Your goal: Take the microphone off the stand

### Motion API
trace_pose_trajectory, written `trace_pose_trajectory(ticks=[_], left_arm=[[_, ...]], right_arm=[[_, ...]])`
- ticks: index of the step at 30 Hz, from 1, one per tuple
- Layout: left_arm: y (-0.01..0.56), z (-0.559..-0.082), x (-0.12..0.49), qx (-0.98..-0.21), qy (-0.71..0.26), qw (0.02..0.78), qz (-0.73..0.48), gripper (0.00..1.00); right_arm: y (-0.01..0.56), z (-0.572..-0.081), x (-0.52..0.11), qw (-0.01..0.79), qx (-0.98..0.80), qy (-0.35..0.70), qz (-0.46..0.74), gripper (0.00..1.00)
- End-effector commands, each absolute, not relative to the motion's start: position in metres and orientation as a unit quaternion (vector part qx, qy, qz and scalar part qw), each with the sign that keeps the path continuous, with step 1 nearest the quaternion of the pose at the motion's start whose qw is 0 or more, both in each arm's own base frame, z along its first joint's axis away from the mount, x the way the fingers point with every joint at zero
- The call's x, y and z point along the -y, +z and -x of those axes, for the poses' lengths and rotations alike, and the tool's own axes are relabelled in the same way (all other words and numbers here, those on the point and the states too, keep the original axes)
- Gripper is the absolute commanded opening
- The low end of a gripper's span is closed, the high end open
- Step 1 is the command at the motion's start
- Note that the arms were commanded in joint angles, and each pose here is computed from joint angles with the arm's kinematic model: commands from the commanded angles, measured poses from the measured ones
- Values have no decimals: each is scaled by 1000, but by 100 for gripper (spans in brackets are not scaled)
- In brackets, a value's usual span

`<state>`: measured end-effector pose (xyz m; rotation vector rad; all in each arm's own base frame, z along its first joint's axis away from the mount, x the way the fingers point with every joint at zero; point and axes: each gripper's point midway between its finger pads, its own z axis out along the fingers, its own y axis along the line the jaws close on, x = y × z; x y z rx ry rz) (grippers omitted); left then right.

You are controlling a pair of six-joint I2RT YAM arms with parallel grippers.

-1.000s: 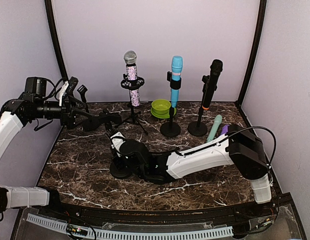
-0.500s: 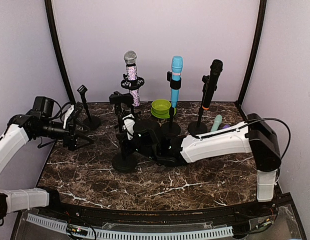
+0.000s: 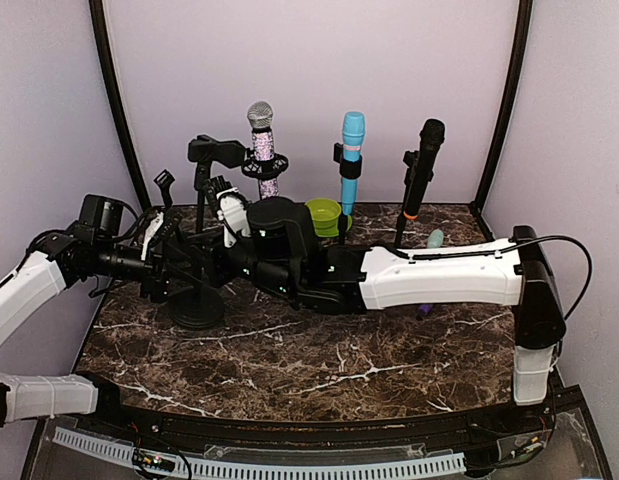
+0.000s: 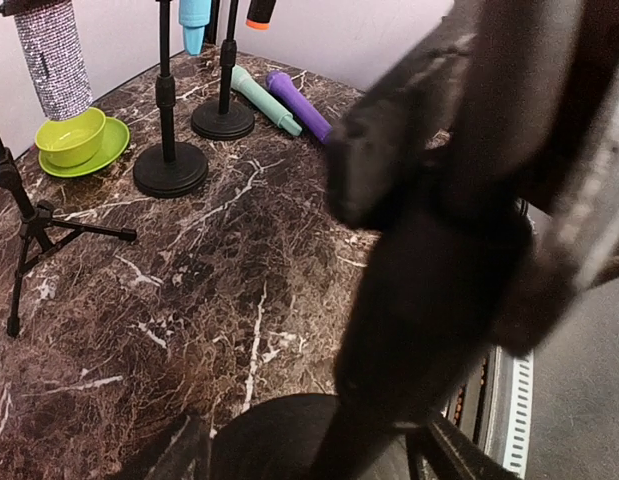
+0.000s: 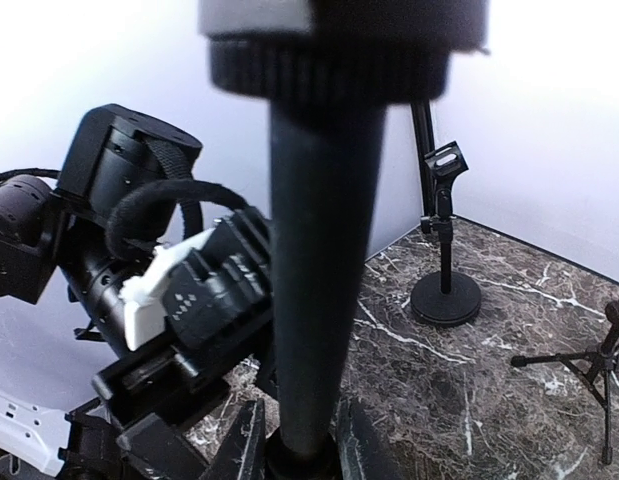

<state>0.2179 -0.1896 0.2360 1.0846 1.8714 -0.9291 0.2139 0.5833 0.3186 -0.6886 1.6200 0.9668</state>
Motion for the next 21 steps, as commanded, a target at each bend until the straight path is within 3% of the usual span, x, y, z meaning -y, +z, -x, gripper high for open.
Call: trace_pose_trajectory(ticks=[1,4,8,13,14,15,17,18,21], left_arm=[[236,-222,191,-734,-366,388,-420,65],[239,-220,195,-729,-383,383,-418,51],[243,-212,199,-720,-413,368,-419,26],[247,-201,202,-708,-439,354,-424,12],[248,-201,202,-707,-440,355,-424,6],[251,-203,203,-706,-438,359,-425,0],[258,-208,202,-706,-426,372,-425,0],[263,-212,201,-707,-419,380,-425,0],[279,-222,201,-704,-404,402,-423,0]], right_arm=[[365,-207,-588,559,-642,452,267,0],[373,-204,-590,561,-634,459,269,0],[376,-202,-591,560,-631,464,269,0],[383,-200,-590,558,-625,476,266,0],[384,-199,-590,554,-628,478,266,7],[382,-201,-591,548,-633,478,264,22],[375,-206,-590,536,-651,473,257,55],[369,-208,-589,530,-661,469,251,66],[350,-215,-581,514,-688,455,234,72]])
